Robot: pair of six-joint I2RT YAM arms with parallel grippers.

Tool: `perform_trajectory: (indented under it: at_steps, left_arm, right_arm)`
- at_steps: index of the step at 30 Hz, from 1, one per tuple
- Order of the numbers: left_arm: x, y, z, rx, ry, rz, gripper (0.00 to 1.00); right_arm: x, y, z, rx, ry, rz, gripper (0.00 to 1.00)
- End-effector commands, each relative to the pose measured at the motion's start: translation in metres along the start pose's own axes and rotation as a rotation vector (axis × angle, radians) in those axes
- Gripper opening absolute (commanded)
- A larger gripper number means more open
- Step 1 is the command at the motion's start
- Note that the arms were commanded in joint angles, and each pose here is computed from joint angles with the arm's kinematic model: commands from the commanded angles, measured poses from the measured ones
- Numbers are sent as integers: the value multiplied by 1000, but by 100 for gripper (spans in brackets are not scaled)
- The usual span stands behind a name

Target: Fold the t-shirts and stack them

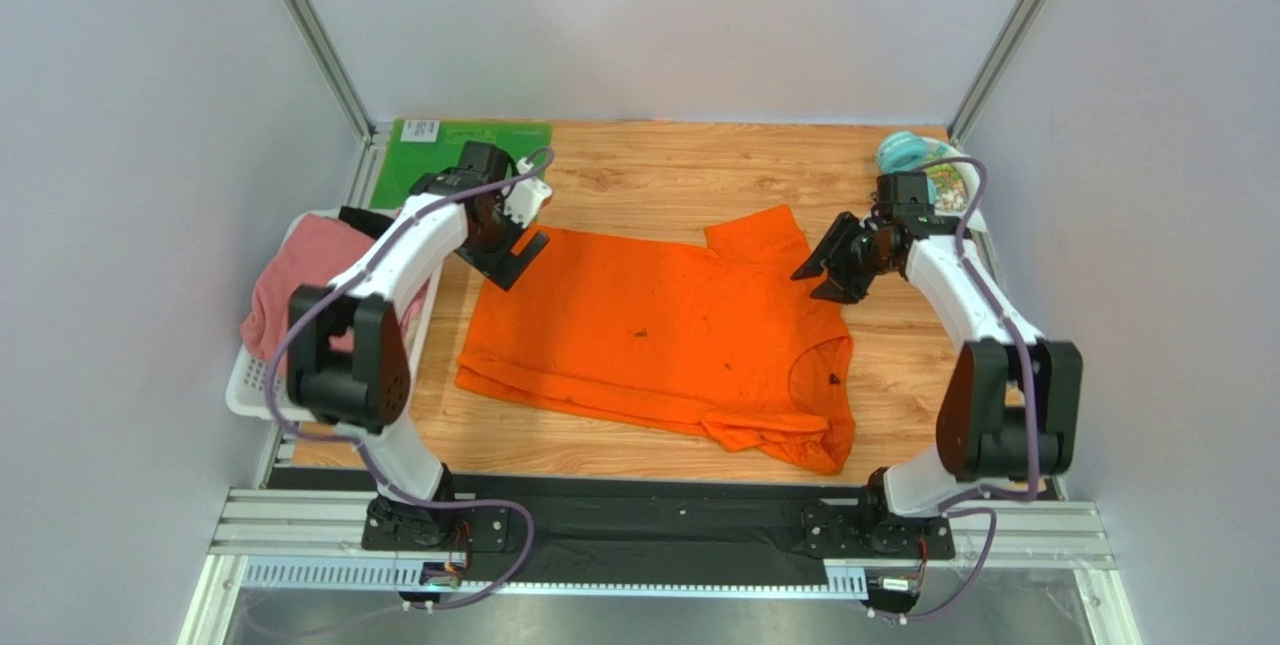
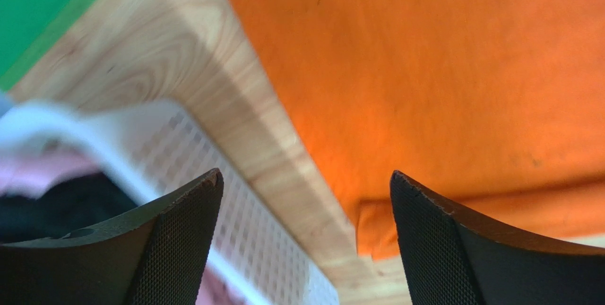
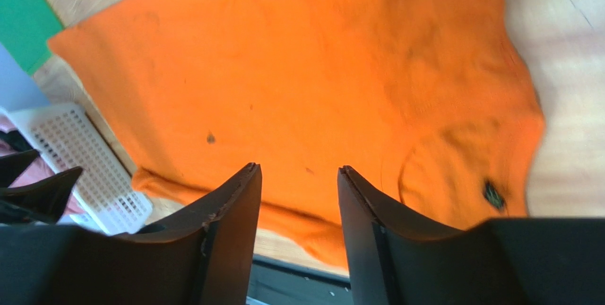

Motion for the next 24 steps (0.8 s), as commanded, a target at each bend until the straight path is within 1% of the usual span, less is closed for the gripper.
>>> perform_trajectory:
  at_steps: [1, 2, 4, 5, 10, 11, 15, 16, 18, 23, 24]
  left_arm:
    - [-24, -38, 0, 52, 54, 37, 90]
    - [-34, -38, 3, 54, 54, 23, 90]
    - [-39, -53, -1, 95, 62, 37, 90]
    - [-47, -53, 1, 96, 64, 22, 90]
    - [-57, -79, 2, 104, 68, 62, 89]
    - [-55, -87, 2, 108, 68, 83, 89]
    - [-53, -97, 2, 102, 68, 109, 89]
    - [-51, -98, 1, 103, 68, 115, 89]
    - [-48, -98, -1, 117, 67, 119, 89]
    - [-32, -98, -13, 156, 51, 144, 88]
    - [-30, -98, -15, 160, 47, 148, 88]
  right_arm:
    - [-37, -25, 23, -100, 23, -36, 45]
    - [-31, -40, 27, -88, 34, 10, 44]
    - [-39, -46, 31, -87, 40, 9, 42]
    - [-40, -54, 30, -71, 37, 18, 41]
    - [-57, -72, 32, -53, 17, 28, 38]
    - [-57, -77, 31, -48, 9, 40, 38]
    - [-60, -100, 22, -12, -22, 82, 36]
    - [-59, -102, 22, -10, -23, 91, 33]
    - [-52, -105, 19, 4, -25, 117, 31]
    - [-41, -103, 8, 55, -3, 114, 31]
    - [-36, -104, 4, 74, -7, 130, 31]
Point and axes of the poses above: each gripper's point midway between its finger pads, its own y axis back along the fingers, its own z axis along the line the jaws close on, x = y × z, the point moved 5 cm from there along y, back along the fingers, and after that the axes turned 6 degrees about y, right-handed, at the moved point
